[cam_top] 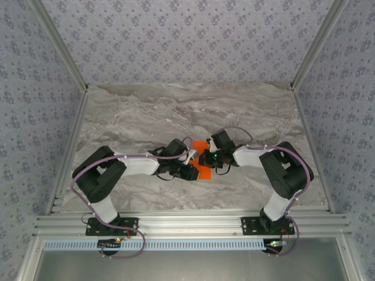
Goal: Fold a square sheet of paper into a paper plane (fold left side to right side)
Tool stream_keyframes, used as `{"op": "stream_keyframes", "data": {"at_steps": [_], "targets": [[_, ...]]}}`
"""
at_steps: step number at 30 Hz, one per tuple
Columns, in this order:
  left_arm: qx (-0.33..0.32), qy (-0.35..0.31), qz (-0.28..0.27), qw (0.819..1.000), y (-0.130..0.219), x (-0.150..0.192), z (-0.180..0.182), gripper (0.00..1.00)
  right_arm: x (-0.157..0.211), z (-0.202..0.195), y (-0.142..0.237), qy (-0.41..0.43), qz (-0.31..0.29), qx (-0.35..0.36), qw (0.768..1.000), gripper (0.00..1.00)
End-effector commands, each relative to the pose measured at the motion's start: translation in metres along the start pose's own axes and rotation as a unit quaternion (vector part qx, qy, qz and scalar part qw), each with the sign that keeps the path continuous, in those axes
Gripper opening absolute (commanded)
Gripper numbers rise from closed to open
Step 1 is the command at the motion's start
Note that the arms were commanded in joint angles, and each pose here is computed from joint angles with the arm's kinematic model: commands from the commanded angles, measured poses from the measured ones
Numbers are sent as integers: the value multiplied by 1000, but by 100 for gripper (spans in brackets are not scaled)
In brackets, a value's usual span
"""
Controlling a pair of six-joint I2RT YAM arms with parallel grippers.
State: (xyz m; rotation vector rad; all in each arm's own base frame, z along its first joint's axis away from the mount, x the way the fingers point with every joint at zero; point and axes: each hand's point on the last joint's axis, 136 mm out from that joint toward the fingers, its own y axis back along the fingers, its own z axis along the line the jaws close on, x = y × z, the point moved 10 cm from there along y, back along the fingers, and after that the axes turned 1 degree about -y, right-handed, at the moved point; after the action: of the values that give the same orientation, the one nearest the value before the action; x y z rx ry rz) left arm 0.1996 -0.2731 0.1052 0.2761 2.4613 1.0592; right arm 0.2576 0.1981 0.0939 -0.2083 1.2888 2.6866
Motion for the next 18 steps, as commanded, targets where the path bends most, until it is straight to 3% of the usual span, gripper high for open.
{"op": "stream_keyframes", "data": {"at_steps": [1, 12, 18], "targets": [[-12, -5, 3, 1000, -4, 2, 2, 23, 14, -17, -1, -14, 27, 65, 997, 11], [-21, 10, 5, 1000, -8, 9, 10, 21, 14, -17, 0, -12, 29, 69, 997, 11], [8, 24, 0, 1000, -10, 15, 11, 20, 14, -17, 1, -10, 29, 71, 997, 10]]}}
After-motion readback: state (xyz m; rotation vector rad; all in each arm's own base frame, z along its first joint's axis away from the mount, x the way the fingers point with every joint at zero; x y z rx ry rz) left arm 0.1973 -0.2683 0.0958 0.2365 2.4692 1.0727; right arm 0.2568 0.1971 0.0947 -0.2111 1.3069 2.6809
